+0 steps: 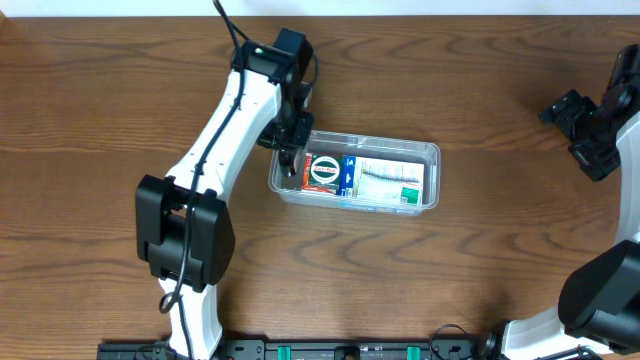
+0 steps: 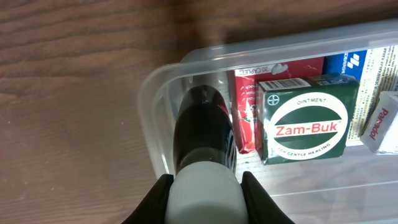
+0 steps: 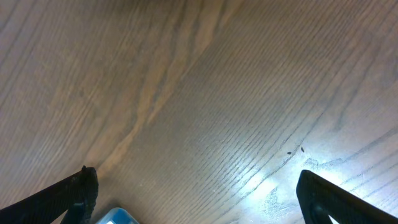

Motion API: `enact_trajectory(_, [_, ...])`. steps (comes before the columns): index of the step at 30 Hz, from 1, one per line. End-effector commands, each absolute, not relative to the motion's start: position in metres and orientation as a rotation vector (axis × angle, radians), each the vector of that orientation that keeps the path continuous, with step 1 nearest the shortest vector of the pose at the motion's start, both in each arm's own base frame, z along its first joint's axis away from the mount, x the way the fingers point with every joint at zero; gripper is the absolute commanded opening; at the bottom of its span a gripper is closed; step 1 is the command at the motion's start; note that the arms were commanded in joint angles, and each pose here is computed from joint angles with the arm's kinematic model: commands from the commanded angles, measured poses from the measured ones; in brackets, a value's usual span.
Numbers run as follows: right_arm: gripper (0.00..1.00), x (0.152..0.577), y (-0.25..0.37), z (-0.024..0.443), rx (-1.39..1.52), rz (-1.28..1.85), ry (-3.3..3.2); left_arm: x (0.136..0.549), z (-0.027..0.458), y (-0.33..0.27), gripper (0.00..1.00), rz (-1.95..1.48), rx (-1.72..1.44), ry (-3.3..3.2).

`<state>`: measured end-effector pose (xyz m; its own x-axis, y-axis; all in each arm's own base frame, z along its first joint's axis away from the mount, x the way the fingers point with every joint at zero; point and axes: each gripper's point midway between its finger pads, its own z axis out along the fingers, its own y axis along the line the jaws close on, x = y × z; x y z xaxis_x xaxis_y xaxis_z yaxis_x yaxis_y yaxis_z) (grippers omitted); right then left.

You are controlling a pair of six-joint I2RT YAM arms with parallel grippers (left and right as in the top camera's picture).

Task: Pack container
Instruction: 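Lower the bottle upright into the container's left end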

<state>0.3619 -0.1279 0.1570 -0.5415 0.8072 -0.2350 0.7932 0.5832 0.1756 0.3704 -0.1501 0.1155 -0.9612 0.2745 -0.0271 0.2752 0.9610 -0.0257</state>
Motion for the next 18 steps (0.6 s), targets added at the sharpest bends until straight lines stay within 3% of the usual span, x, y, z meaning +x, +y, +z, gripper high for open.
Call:
enact_trajectory(1, [0.99, 0.363, -0.130, 0.160, 1.299, 0.062, 2.524, 0.367, 0.111, -0.158, 0.10, -0.015, 0.457, 3.089])
enact_trajectory(18, [0.99, 0.363, -0.130, 0.160, 1.299, 0.062, 2.524, 0.362, 0.111, -0.178, 0.10, -0.019, 0.515, 3.066])
